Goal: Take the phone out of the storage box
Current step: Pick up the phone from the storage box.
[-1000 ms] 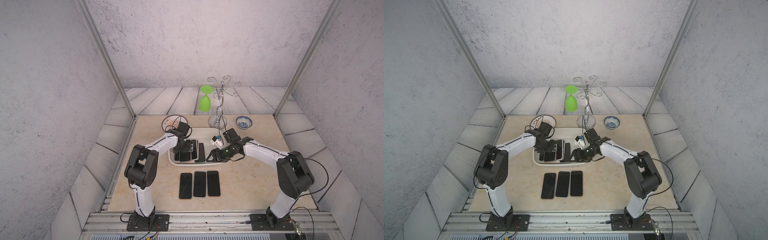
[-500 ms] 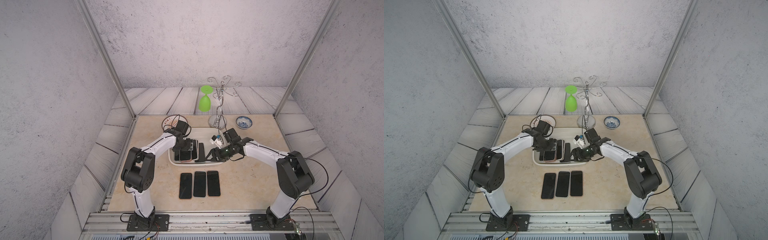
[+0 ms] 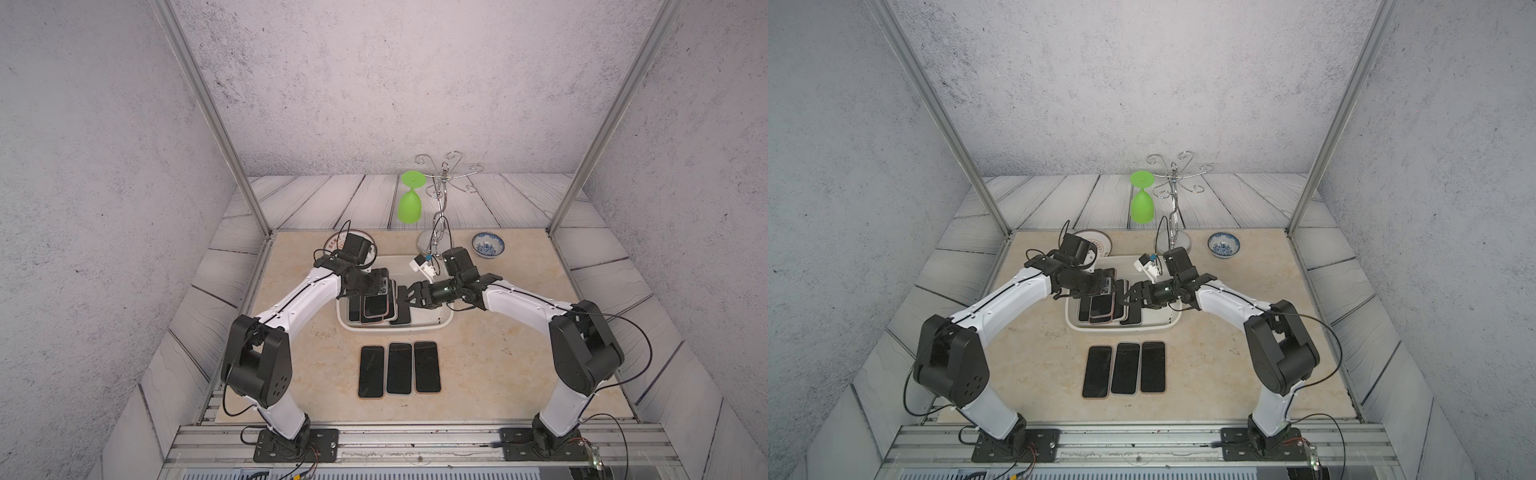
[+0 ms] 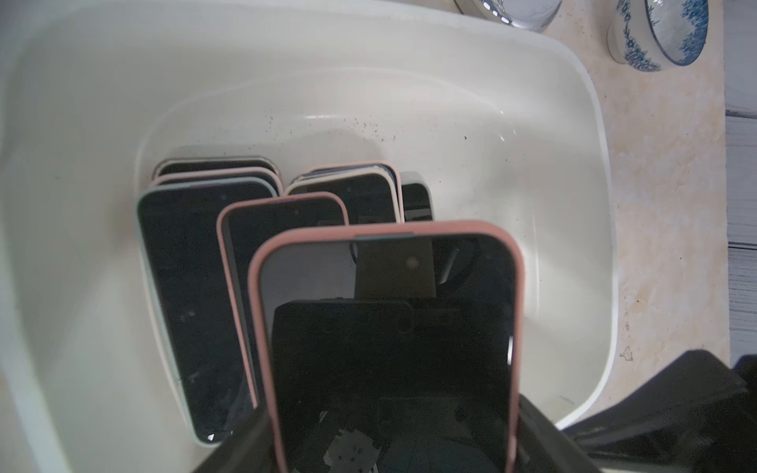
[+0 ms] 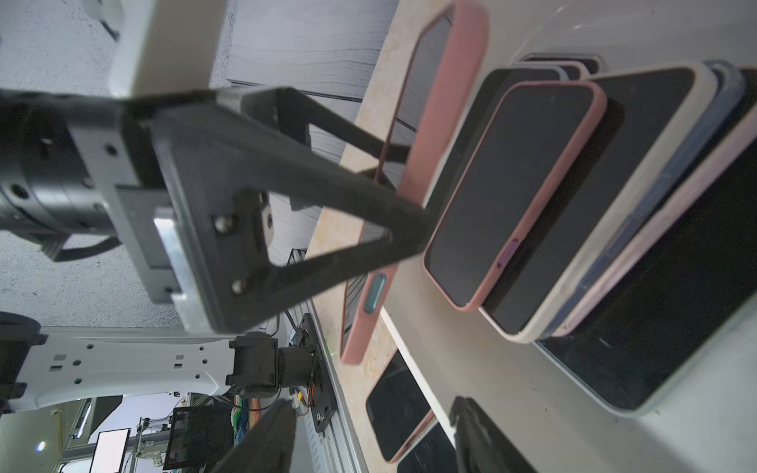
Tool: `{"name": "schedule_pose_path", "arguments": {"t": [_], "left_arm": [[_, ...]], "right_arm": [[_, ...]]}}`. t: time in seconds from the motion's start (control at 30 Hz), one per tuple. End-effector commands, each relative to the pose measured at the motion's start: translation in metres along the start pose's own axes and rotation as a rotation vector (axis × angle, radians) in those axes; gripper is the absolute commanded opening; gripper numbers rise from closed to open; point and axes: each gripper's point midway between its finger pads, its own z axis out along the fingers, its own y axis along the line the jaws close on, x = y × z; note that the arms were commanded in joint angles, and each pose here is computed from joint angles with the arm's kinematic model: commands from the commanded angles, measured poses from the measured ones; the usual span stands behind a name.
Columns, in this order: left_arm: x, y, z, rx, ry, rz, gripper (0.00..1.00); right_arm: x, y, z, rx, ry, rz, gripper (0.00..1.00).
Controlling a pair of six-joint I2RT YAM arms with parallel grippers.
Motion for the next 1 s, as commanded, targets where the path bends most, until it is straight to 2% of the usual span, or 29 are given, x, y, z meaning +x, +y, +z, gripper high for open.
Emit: {"name": "schedule_pose_path", "arguments": {"t": [0.0, 0.4, 0.53, 0.63, 0.73, 0.83, 0.9, 0.93, 0.97], "left_arm": [[-0.005, -0.013, -0.016, 0.060, -0.040, -0.010, 0.34], [0.009, -0.025, -0.017, 0.115, -0.028, -0.028, 0.32], [0.014, -0.027, -0.015, 0.137, -0.020, -0.043, 0.31], [0.016, -0.029, -0.014, 0.152, -0.015, -0.044, 0.30], [0.018, -0.031, -0.013, 0.168, -0.005, -0.048, 0.30], [0.018, -0.033, -0.013, 0.177, -0.007, -0.047, 0.30], [0.018, -0.034, -0.015, 0.186, -0.008, -0.051, 0.35], [0.017, -0.034, -0.016, 0.190, -0.012, -0.053, 0.45], [0.013, -0.035, -0.018, 0.193, -0.021, -0.055, 0.62]], "right_arm": [[0.000, 0.004, 0.017, -0.021, 0.024, -0.013, 0.66], [-0.015, -0.004, 0.040, -0.034, 0.016, 0.015, 0.62], [-0.013, -0.004, 0.049, -0.058, 0.032, 0.032, 0.51], [-0.009, -0.006, 0.055, -0.073, 0.043, 0.048, 0.37], [-0.007, -0.005, 0.054, -0.088, 0.040, 0.054, 0.30], [-0.007, 0.000, 0.051, -0.093, 0.032, 0.051, 0.16], [-0.005, 0.002, 0.048, -0.094, 0.031, 0.059, 0.08], [-0.003, 0.005, 0.046, -0.094, 0.032, 0.059, 0.02], [-0.002, 0.008, 0.043, -0.098, 0.032, 0.058, 0.00]]}}
